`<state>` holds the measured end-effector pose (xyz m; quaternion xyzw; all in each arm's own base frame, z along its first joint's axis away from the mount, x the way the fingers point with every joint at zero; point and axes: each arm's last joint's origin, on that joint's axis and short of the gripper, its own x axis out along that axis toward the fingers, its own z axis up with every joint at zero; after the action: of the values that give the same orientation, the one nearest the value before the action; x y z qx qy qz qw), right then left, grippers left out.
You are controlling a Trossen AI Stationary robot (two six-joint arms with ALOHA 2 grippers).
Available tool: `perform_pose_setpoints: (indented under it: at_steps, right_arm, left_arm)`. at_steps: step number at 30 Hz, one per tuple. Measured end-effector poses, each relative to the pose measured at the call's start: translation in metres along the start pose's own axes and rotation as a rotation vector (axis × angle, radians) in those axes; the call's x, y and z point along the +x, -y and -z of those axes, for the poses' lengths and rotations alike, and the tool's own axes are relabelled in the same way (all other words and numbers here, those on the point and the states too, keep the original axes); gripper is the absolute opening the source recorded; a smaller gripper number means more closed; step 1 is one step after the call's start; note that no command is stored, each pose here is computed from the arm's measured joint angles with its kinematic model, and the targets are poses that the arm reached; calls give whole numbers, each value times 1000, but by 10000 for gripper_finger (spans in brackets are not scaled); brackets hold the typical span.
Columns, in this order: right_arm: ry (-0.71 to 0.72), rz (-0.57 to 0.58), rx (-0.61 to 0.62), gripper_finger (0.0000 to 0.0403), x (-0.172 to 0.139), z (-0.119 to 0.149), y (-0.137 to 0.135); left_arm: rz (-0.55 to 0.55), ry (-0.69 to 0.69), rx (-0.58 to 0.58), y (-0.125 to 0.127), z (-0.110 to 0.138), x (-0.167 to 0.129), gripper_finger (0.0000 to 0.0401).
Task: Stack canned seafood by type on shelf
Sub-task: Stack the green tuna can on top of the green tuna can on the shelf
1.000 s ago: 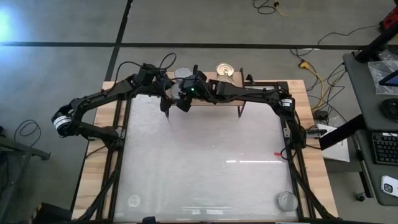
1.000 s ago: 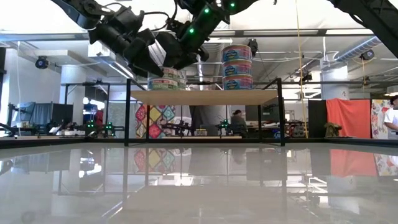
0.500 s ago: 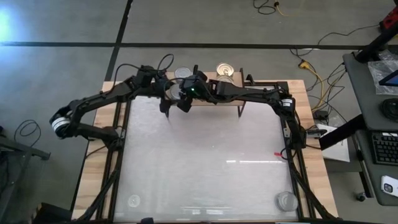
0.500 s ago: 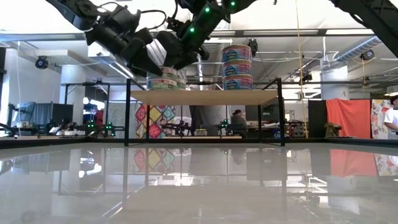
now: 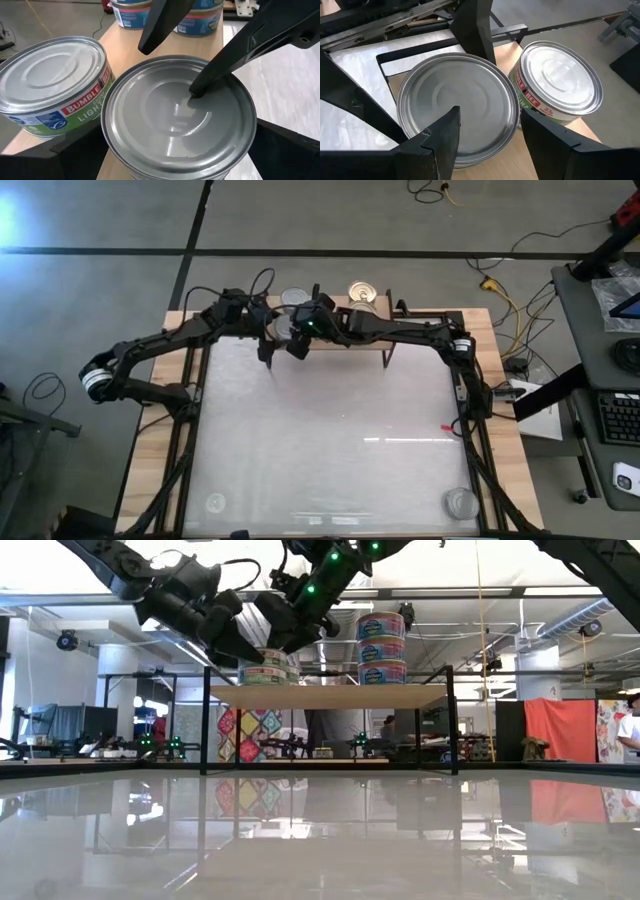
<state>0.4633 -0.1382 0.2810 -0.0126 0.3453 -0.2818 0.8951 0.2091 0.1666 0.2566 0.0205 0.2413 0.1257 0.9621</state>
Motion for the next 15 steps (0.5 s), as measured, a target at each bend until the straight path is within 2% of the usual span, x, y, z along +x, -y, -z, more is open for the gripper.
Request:
perform_pose_setpoints:
  at_steps: [7, 15]
  right_arm:
    - [-22, 4, -7, 201, 0, 2, 1]
    - [-24, 2, 5, 201, 1, 2, 4]
  left_arm:
    - [-35, 117, 12, 3, 12, 2, 400]
    - [-43, 132, 7, 5, 15, 1, 400]
